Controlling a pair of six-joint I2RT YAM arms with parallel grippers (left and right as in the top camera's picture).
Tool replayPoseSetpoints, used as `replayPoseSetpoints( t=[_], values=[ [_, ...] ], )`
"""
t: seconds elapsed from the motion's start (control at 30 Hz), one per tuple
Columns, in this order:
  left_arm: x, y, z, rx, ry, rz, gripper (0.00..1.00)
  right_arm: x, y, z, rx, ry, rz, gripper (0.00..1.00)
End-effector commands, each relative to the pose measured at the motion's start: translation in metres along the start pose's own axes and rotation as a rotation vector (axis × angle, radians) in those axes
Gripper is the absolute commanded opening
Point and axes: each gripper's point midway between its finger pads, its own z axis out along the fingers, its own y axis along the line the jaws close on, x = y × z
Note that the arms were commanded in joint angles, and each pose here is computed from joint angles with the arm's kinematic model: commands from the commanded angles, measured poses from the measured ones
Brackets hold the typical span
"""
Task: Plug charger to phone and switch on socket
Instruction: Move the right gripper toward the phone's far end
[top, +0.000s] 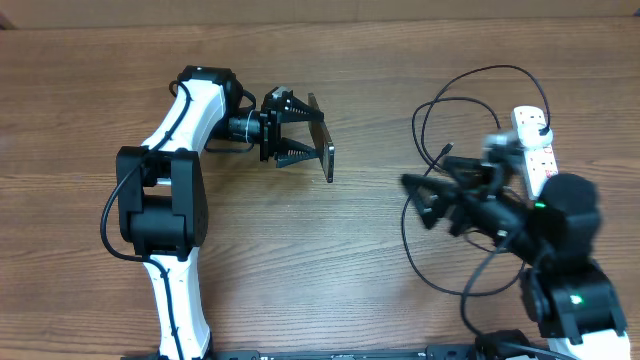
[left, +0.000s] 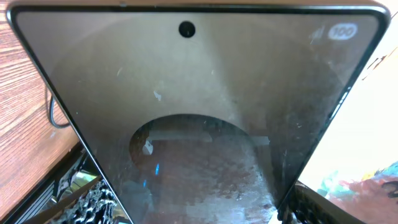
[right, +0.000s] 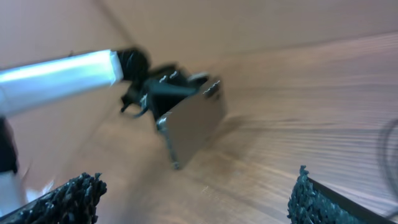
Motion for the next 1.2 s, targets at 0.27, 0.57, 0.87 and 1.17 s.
replayPoseSetpoints(
  t=[0.27, 0.57, 0.87, 1.17],
  values=[
    [-0.002, -0.016, -0.005, 0.055, -0.007, 0.052, 0.57, 0.044, 0.053, 0.072, 0.0, 0.127, -0.18, 1.0],
    [-0.002, -0.016, -0.006, 0.054, -0.008, 0.061, 0.57, 0.049, 0.049, 0.112, 0.004, 0.123, -0.249, 1.0],
    [-0.002, -0.016, -0.006, 0.055, -0.008, 0.064, 0.58, 0.045, 0.022, 0.156, 0.108, 0.058, -0.257, 0.88],
    [-0.002, -0.016, -0.006, 0.055, -0.009, 0.064, 0.58, 0.052, 0.017, 0.168, 0.111, 0.067, -0.256, 0.74]
  ],
)
